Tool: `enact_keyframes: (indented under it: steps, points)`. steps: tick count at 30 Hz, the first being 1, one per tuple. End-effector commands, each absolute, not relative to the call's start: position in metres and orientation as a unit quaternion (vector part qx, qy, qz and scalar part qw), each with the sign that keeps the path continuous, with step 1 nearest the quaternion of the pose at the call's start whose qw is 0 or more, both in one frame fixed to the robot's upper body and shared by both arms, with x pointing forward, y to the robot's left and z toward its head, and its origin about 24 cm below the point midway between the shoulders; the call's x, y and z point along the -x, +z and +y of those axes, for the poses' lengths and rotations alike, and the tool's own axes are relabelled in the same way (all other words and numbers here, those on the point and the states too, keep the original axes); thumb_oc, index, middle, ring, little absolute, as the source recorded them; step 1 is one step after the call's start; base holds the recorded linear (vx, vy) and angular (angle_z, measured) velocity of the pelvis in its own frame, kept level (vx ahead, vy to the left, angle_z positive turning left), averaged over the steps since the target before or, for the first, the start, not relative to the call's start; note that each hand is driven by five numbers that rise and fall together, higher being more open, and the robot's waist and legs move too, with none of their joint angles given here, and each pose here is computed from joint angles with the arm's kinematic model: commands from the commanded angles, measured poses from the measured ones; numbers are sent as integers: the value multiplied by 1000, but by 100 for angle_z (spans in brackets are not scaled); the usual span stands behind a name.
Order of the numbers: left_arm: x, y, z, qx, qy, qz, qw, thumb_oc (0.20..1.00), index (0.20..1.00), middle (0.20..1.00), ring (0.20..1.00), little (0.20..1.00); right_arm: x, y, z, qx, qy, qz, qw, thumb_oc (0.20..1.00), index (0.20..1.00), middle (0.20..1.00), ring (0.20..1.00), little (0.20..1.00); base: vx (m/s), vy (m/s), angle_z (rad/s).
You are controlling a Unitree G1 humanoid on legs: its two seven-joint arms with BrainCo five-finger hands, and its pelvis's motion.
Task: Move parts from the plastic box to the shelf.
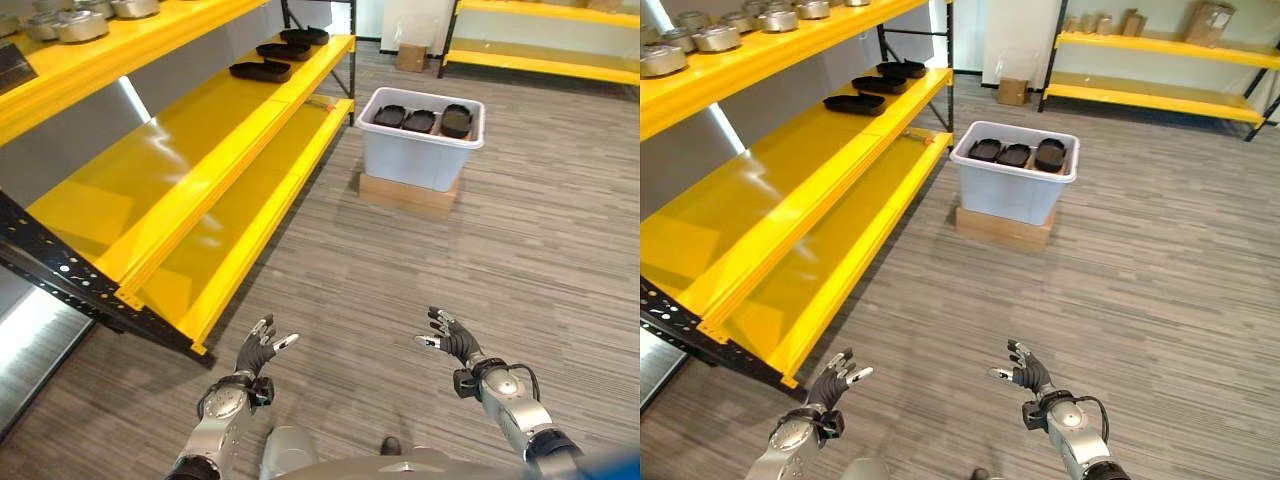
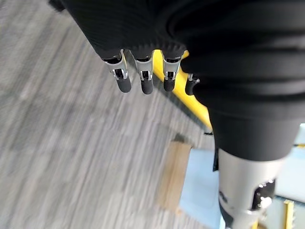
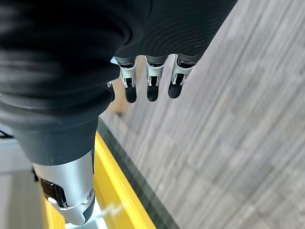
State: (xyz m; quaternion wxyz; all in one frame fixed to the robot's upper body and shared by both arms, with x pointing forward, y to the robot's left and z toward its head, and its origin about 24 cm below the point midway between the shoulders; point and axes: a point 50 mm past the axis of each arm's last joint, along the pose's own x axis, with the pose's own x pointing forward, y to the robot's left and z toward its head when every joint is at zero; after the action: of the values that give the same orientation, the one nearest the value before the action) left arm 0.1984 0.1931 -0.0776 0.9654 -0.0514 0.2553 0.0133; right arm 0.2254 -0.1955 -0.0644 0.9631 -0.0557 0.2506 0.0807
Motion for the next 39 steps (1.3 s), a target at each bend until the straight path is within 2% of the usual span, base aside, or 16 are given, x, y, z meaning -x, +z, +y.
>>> enact_keyframes:
  steps: [1, 6, 10, 18, 23, 31, 39]
  points:
    - [-221, -51, 184, 63, -12, 180, 982, 1000, 1000, 1000, 1000, 1000, -249, -38, -192, 41, 87, 180, 979, 1000, 1000, 1000, 1000, 1000, 210, -8, 21]
    - [-219, -50, 186, 68, 4, 173, 983, 1000, 1000, 1000, 1000, 1000, -248, -40, -183, 38, 93, 180, 979, 1000, 1000, 1000, 1000, 1000, 360, 80, 0]
    - [-220, -50, 190, 64, 13, 173, 983, 1000, 1000, 1000, 1000, 1000, -246, -42, -174, 25, 107, 183, 977, 1000, 1000, 1000, 1000, 1000, 279, 143, -96]
    - [-219, -44, 213, 31, 36, 166, 985, 1000, 1000, 1000, 1000, 1000, -240, -45, -147, -6, 156, 186, 970, 1000, 1000, 1000, 1000, 1000, 291, 213, -34]
    - [-216, -44, 220, 5, 31, 172, 985, 1000, 1000, 1000, 1000, 1000, -231, -43, -141, -17, 181, 181, 966, 1000, 1000, 1000, 1000, 1000, 302, 296, 26]
    - [-213, -52, 218, 17, 34, 187, 982, 1000, 1000, 1000, 1000, 1000, -234, -39, -142, -15, 183, 173, 968, 1000, 1000, 1000, 1000, 1000, 292, 11, 18]
    - [-211, -58, 201, 35, 14, 193, 980, 1000, 1000, 1000, 1000, 1000, -233, -40, -150, 9, 174, 179, 968, 1000, 1000, 1000, 1000, 1000, 349, -99, 19]
